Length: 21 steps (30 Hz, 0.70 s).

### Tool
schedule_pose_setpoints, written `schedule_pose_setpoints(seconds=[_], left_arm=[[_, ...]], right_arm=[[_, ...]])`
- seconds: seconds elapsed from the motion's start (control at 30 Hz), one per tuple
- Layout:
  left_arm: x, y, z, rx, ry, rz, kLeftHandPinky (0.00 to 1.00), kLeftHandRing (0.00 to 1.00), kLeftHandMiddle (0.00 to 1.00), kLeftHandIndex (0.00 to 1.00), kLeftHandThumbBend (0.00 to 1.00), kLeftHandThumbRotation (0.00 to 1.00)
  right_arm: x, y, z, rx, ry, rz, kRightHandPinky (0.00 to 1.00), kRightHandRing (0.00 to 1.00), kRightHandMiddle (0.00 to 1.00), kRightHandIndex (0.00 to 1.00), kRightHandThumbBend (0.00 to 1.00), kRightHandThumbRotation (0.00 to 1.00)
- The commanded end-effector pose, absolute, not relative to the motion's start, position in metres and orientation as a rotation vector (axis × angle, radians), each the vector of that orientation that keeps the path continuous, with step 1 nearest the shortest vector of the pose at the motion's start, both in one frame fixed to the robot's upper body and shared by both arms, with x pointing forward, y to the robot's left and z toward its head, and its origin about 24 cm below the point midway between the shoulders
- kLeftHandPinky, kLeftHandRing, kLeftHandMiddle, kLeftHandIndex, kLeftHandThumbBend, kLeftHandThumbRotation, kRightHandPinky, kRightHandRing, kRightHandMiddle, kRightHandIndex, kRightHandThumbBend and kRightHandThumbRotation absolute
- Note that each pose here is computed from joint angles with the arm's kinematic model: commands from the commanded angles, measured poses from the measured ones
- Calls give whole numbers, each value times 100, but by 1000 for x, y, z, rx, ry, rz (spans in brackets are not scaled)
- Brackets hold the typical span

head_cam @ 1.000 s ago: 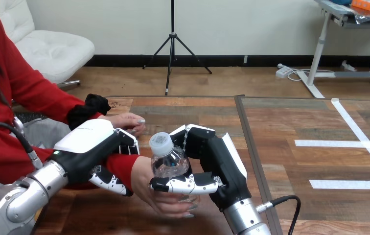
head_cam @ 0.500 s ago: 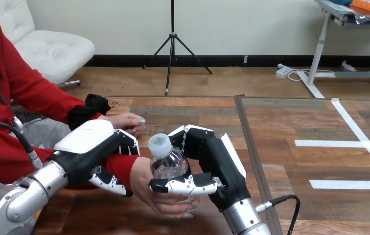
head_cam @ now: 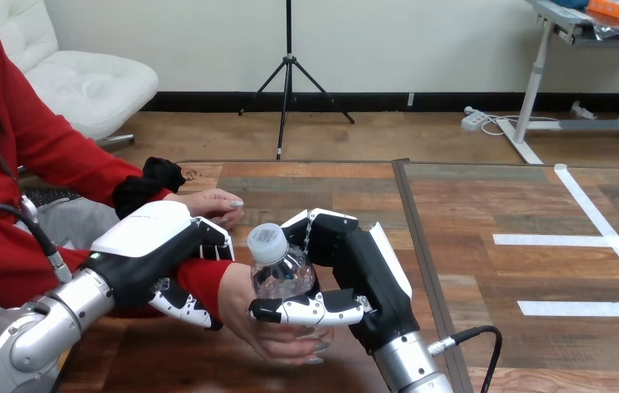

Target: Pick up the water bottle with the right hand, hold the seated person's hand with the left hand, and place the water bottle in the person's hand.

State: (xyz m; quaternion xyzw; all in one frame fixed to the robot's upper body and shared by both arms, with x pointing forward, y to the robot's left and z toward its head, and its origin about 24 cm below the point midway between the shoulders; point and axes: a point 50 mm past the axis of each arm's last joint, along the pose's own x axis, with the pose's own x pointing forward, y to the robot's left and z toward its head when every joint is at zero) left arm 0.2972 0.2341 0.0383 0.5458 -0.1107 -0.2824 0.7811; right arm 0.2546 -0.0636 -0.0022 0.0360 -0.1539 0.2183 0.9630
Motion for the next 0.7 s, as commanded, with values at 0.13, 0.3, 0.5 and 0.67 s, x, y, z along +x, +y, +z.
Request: schedule_pose_setpoints(seconds=[0.13, 0.3, 0.5, 0.67], left_arm=[[331, 171, 124, 1033, -717, -540, 30, 36, 43, 45, 76, 0], [331, 171, 123, 1033, -715, -536, 30, 36, 43, 45, 76, 0], [331, 171, 123, 1030, -714, -534, 30, 36, 42, 45, 77, 0], [331, 171, 123, 1029, -712, -537, 30, 36, 43, 45, 77, 0]], right_arm=[[239, 62, 94, 446, -677, 647, 32, 38, 42, 40, 91, 0], [239, 61, 93, 444, -674, 650, 32, 38, 42, 40, 91, 0], [239, 61, 93, 445, -672, 652, 32, 38, 42, 40, 90, 0], [239, 61, 93, 443, -672, 648, 32, 38, 43, 40, 90, 0]])
